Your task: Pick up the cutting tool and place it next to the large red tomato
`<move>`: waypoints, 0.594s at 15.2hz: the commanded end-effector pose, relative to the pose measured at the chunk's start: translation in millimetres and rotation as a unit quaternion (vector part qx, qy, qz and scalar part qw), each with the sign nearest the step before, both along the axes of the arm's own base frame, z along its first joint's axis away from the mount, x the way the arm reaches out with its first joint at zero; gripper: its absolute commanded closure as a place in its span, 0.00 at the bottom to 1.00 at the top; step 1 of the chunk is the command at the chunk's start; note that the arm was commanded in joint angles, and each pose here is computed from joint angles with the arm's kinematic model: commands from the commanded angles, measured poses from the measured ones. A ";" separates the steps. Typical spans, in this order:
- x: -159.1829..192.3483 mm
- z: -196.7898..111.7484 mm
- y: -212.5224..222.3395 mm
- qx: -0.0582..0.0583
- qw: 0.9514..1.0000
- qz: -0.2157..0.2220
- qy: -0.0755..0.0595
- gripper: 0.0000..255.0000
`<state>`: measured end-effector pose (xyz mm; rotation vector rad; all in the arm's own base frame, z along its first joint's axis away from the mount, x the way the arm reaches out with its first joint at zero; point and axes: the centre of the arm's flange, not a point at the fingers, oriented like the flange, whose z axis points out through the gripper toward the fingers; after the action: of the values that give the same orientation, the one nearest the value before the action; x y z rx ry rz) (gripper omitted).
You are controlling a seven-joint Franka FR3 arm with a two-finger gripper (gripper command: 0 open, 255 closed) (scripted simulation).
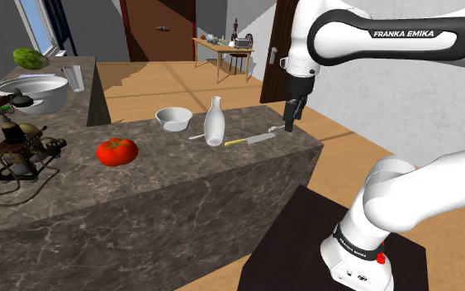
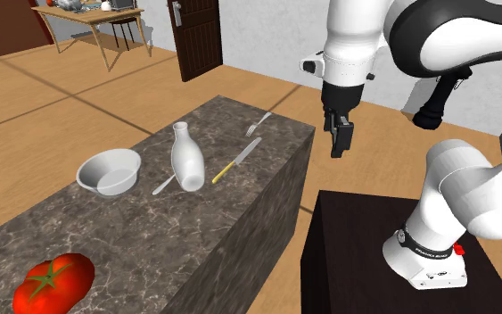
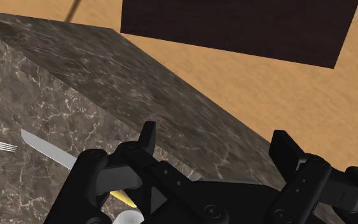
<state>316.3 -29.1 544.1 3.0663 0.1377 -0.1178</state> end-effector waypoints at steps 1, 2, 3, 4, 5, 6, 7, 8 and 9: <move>0.0 0.0 0.0 0.000 1.000 0.000 0.000 0.00; 3.1 -6.9 -10.7 0.001 1.000 0.015 0.000 0.00; 6.5 -13.9 -21.4 0.003 1.000 0.029 0.000 0.00; 10.2 -20.8 -31.9 0.004 0.999 0.044 0.000 0.00; 14.2 -27.8 -42.2 0.005 0.998 0.058 -0.001 0.00; 18.6 -34.8 -52.5 0.006 0.997 0.073 -0.001 0.00; 23.2 -41.9 -62.6 0.008 0.996 0.087 -0.001 0.00; 28.1 -49.0 -72.5 0.009 0.995 0.102 -0.001 0.00; 33.3 -56.1 -82.3 0.010 0.993 0.116 -0.001 0.00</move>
<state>345.8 -99.0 495.3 3.0490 0.4451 -0.1038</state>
